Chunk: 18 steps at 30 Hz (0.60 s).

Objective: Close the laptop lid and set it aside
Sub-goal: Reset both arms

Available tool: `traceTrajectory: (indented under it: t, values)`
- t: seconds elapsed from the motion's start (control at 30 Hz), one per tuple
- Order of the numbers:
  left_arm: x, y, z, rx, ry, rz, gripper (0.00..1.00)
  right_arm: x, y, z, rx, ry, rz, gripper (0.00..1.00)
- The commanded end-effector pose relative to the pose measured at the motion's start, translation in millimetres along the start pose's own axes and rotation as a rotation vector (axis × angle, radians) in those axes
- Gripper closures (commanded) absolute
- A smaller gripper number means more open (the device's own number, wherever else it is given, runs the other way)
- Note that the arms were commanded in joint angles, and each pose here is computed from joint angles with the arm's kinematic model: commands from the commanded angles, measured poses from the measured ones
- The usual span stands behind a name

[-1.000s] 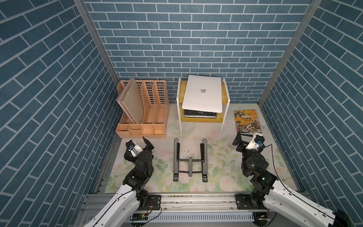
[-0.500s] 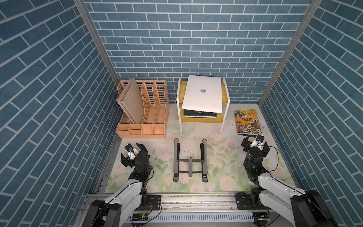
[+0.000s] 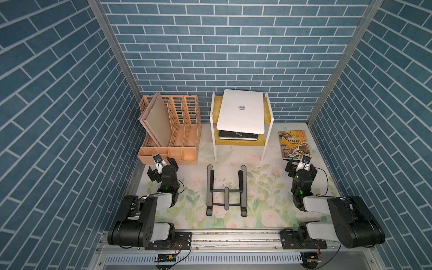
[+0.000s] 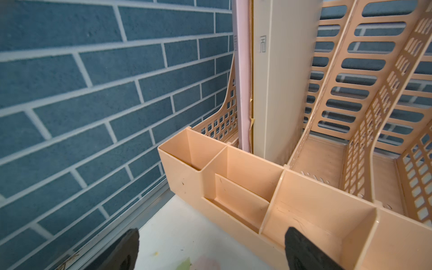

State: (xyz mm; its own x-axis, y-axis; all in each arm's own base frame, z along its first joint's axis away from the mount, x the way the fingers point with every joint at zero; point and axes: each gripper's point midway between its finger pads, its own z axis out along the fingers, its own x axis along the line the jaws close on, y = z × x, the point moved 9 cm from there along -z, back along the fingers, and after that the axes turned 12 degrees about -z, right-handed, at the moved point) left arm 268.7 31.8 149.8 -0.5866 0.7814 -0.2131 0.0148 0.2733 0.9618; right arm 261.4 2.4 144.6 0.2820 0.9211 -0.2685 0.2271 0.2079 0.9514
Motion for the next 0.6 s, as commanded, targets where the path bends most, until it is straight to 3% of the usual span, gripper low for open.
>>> traceTrajectory:
  t: [0.0,0.1,0.27,0.57]
  values:
    - [-10,3,2,-0.015,-0.162,-0.047,0.00,2,13,6,-0.086,0.057,-0.021,0.01]
    - [-9,-3,-8,-0.045,-0.284,-0.033,0.00,3,8,10,-0.099,0.088,-0.023,0.01]
    - [-13,-11,-10,-0.045,-0.349,-0.001,0.00,12,6,23,-0.077,0.169,-0.053,0.00]
    - [-14,-12,-7,-0.035,-0.327,0.000,0.00,7,-1,14,-0.117,0.151,-0.031,0.00]
